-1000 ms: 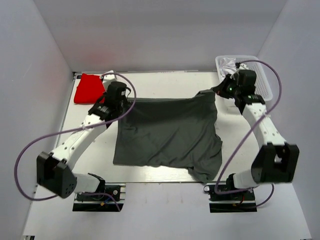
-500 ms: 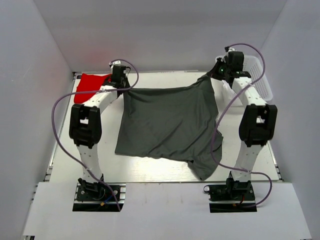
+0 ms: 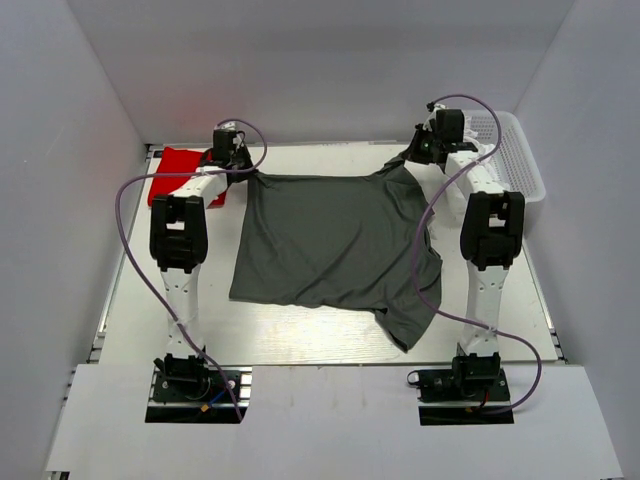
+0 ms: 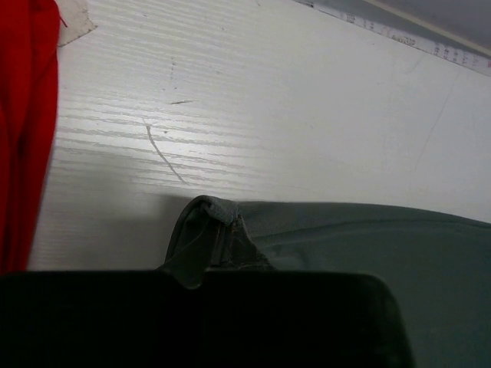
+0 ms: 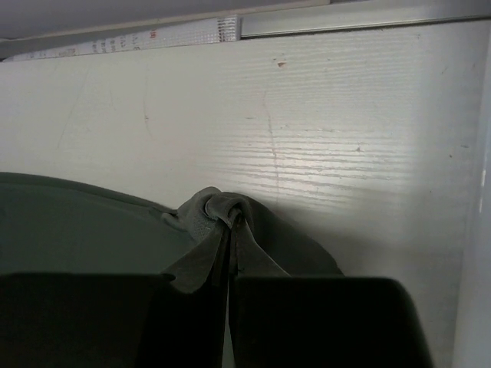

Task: Fold and stack the t-shirts
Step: Fold the flattened tshirt in 1/3 of the way

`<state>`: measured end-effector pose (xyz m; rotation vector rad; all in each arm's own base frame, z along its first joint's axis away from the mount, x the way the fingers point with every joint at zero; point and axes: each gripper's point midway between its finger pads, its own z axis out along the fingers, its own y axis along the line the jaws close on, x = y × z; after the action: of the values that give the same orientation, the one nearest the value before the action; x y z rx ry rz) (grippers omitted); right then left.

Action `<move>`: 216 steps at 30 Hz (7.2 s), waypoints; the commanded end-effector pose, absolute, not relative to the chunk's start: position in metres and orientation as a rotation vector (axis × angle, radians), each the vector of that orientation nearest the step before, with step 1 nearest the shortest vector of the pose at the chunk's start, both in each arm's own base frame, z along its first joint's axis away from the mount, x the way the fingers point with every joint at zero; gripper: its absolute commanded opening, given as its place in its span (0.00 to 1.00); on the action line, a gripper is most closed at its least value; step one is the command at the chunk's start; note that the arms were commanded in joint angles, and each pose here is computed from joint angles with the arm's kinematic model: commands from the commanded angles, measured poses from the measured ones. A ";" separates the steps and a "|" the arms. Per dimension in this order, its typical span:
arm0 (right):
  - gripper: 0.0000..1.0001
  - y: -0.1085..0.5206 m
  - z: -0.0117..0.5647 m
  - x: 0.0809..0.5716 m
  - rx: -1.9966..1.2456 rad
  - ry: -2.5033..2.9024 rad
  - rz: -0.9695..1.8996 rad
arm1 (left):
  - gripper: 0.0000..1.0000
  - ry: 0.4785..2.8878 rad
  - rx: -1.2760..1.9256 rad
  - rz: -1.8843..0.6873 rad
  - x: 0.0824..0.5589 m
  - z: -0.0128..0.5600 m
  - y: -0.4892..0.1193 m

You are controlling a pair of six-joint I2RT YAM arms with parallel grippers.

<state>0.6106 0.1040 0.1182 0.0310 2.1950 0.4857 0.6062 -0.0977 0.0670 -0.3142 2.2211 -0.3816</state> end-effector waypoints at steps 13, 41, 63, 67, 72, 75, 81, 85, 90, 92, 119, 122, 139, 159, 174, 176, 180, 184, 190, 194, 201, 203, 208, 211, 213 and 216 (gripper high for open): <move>0.00 0.095 0.188 0.537 -0.035 2.065 0.404 | 0.00 2.116 -0.169 -0.424 0.551 0.144 -0.094; 0.18 0.078 0.069 0.345 0.341 2.411 0.452 | 0.71 2.309 -0.505 -0.461 0.389 0.089 -0.085; 0.90 0.059 0.123 0.408 0.224 2.382 0.150 | 0.94 2.404 -0.260 -0.377 0.476 0.104 -0.099; 0.90 0.057 0.126 0.435 0.238 2.380 0.064 | 0.79 2.487 -0.300 -0.198 0.494 0.080 -0.084; 0.90 0.064 0.120 0.457 0.232 2.410 0.007 | 0.61 2.568 -0.318 -0.139 0.488 0.041 -0.078; 0.90 0.072 0.092 0.469 0.217 2.481 -0.032 | 0.44 2.604 -0.347 -0.103 0.482 0.027 -0.074; 0.59 0.086 0.081 0.486 0.192 2.497 -0.043 | 0.20 2.619 -0.356 -0.066 0.482 0.019 -0.070; 0.28 0.091 0.075 0.487 0.217 2.506 0.008 | 0.08 2.631 -0.354 -0.074 0.481 0.015 -0.071; 0.00 0.086 0.089 0.493 0.254 2.450 0.028 | 0.00 2.664 -0.352 -0.024 0.472 0.006 -0.065; 0.00 0.076 0.096 0.493 0.291 2.436 -0.012 | 0.00 2.670 -0.367 -0.005 0.469 0.003 -0.059; 0.63 0.064 0.142 0.489 0.068 2.336 0.199 | 0.16 2.622 -0.379 0.054 0.477 0.023 -0.046; 0.75 0.081 0.156 0.471 -0.062 2.306 0.237 | 0.47 2.570 -0.375 0.022 0.486 0.050 -0.049; 0.77 0.166 0.078 0.393 -0.403 2.477 0.424 | 1.00 2.394 -0.363 -0.180 0.472 0.153 -0.070; 0.00 0.152 0.063 0.392 -0.307 2.579 0.209 | 1.00 2.453 -0.404 -0.187 0.434 0.136 -0.068; 0.09 0.152 0.066 0.352 -0.363 2.651 0.274 | 1.00 2.458 -0.397 -0.209 0.434 0.134 -0.071; 0.19 0.153 0.054 0.346 -0.378 2.684 0.270 | 1.00 2.467 -0.398 -0.206 0.434 0.130 -0.071; 0.69 0.155 0.057 0.339 -0.443 2.693 0.284 | 1.00 2.479 -0.388 -0.199 0.434 0.128 -0.071; 0.90 0.165 0.097 0.356 -0.425 2.552 0.350 | 1.00 2.483 -0.384 -0.210 0.436 0.127 -0.073; 0.90 0.189 0.123 0.380 -0.402 2.426 0.479 | 1.00 2.485 -0.381 -0.221 0.436 0.127 -0.074; 0.88 0.207 0.114 0.388 -0.394 2.441 0.577 | 1.00 2.487 -0.377 -0.232 0.436 0.127 -0.076; 0.70 0.213 0.088 0.415 -0.384 2.451 0.558 | 1.00 2.502 -0.371 -0.253 0.437 0.123 -0.080; 0.70 0.209 0.082 0.418 -0.379 2.463 0.527 | 1.00 2.511 -0.373 -0.251 0.437 0.119 -0.080; 0.65 0.213 0.056 0.412 -0.404 2.509 0.551 | 1.00 2.520 -0.374 -0.248 0.437 0.115 -0.080; 0.58 0.226 0.045 0.401 -0.441 2.527 0.656 | 1.00 2.531 -0.372 -0.257 0.435 0.114 -0.081; 0.48 0.233 0.039 0.396 -0.443 2.537 0.721 | 1.00 2.522 -0.371 -0.259 0.437 0.117 -0.081; 0.48 0.234 0.030 0.388 -0.439 2.558 0.744 | 1.00 2.522 -0.371 -0.259 0.437 0.117 -0.081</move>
<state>0.3933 0.2209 0.0304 -0.4130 2.5799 0.6464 0.4298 -0.0774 0.1019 -0.3875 2.5564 -0.2292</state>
